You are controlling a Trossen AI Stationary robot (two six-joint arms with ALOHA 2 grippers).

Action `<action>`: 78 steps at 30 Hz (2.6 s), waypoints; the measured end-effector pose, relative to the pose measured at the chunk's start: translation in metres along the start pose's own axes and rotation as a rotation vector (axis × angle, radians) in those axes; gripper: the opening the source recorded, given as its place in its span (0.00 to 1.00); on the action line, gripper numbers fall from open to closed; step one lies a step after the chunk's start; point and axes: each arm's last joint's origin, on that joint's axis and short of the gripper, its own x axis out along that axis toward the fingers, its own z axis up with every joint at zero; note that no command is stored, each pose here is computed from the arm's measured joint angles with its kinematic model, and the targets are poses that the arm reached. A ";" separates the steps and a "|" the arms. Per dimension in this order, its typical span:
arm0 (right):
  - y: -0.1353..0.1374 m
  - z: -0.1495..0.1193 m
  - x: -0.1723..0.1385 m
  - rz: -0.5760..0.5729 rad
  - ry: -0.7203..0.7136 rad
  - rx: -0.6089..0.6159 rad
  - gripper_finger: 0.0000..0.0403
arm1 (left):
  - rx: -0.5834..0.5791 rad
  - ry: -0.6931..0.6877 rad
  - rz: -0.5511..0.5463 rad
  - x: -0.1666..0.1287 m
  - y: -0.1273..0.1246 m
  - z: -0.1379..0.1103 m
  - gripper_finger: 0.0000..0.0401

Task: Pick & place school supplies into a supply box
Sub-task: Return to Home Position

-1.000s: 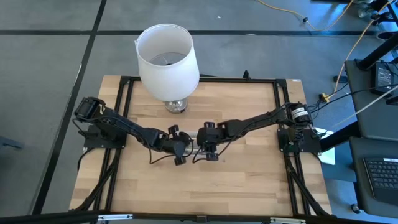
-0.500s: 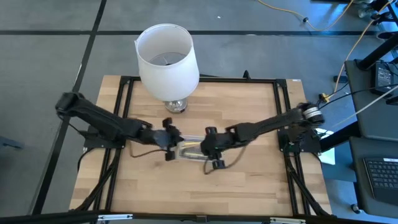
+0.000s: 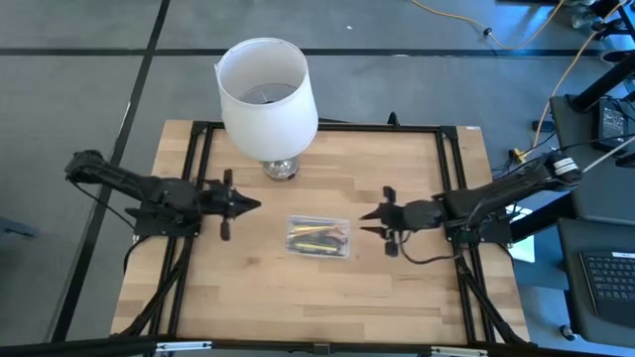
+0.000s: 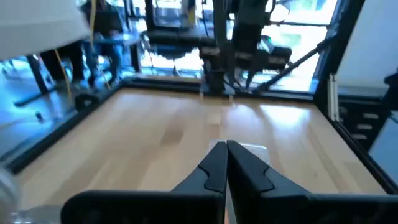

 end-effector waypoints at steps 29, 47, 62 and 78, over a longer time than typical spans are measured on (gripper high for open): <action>-0.049 -0.102 -0.055 -0.082 -0.376 0.192 0.31 | -0.075 -0.218 0.058 -0.027 0.039 -0.077 0.01; -0.054 -0.120 -0.070 -0.135 -0.481 0.202 0.31 | -0.083 -0.222 0.125 -0.026 0.049 -0.077 0.01; -0.056 -0.117 -0.083 -0.120 -0.514 0.150 0.31 | -0.090 -0.223 0.128 -0.026 0.049 -0.077 0.01; -0.054 -0.118 -0.081 -0.071 -0.499 0.139 0.31 | -0.090 -0.224 0.132 -0.026 0.049 -0.077 0.02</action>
